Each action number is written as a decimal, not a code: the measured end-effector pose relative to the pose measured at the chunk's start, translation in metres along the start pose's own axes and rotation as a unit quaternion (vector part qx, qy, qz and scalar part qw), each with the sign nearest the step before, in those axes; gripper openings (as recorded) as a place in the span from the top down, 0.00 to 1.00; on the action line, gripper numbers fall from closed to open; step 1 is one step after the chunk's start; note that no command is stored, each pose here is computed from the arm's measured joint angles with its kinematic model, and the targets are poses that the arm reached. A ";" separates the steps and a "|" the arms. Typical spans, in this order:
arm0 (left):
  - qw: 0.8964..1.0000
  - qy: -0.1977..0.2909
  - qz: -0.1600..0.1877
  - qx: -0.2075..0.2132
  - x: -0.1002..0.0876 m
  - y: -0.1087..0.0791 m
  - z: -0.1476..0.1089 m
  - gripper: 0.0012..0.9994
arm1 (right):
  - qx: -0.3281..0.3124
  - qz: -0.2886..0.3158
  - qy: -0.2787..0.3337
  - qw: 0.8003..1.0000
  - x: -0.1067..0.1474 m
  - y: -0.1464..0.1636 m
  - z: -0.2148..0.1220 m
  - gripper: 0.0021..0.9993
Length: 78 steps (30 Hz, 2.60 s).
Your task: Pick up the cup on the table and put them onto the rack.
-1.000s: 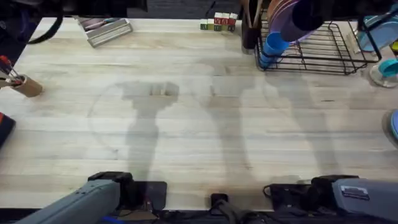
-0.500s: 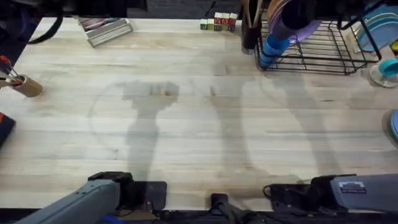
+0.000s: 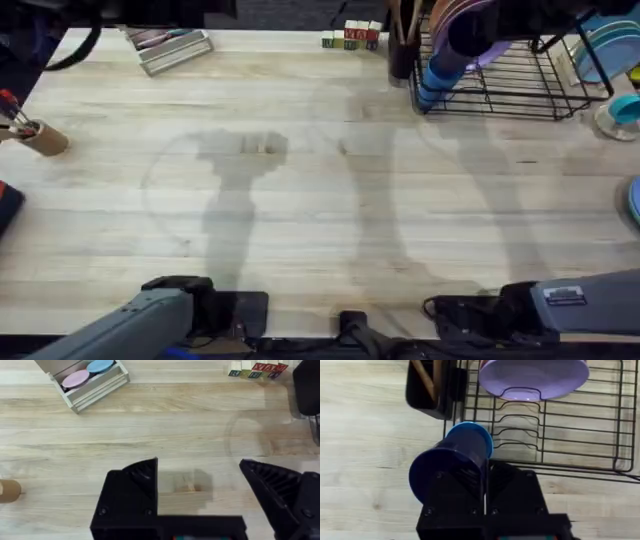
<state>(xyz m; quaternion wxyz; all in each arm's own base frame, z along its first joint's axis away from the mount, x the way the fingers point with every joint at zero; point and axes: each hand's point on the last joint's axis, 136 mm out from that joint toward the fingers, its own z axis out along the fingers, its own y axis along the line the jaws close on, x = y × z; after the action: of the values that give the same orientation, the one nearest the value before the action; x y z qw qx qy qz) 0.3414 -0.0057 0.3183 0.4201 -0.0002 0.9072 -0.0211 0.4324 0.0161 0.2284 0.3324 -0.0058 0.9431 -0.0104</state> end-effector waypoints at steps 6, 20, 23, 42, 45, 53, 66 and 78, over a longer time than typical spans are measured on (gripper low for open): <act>1.000 0.000 0.000 0.000 0.000 0.000 0.000 0.01 | 0.002 0.002 0.017 1.000 0.006 -0.001 0.014 0.97; 1.000 0.002 0.000 0.000 0.001 0.000 0.000 0.01 | 0.002 0.001 0.039 0.999 0.014 0.000 0.034 0.97; 1.000 0.006 0.000 0.000 0.003 0.000 0.000 0.01 | 0.002 0.001 0.044 0.999 0.016 0.000 0.040 0.97; 1.000 0.008 0.000 0.000 0.004 0.000 0.000 0.00 | 0.002 0.001 0.040 0.999 0.014 0.000 0.041 0.84; 1.000 0.008 0.000 0.000 0.004 0.000 0.000 0.00 | 0.002 0.001 0.040 0.999 0.014 0.000 0.042 0.81; 1.000 0.008 0.000 0.000 0.004 0.000 0.000 0.01 | 0.002 0.001 0.040 0.999 0.014 0.000 0.041 0.75; 1.000 0.008 0.000 0.000 0.004 0.000 0.000 0.01 | 0.000 0.008 -0.040 0.999 -0.020 -0.003 -0.040 0.03; 1.000 -0.007 0.000 0.000 0.001 0.000 -0.011 0.01 | 0.000 0.008 -0.023 1.000 0.020 -0.008 -0.120 0.00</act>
<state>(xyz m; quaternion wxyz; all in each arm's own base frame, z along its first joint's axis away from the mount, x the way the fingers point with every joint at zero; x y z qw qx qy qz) 0.3328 -0.0058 0.3247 0.4263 0.0000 0.9043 -0.0211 0.3414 0.0095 0.3098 0.3545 0.0018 0.9350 -0.0076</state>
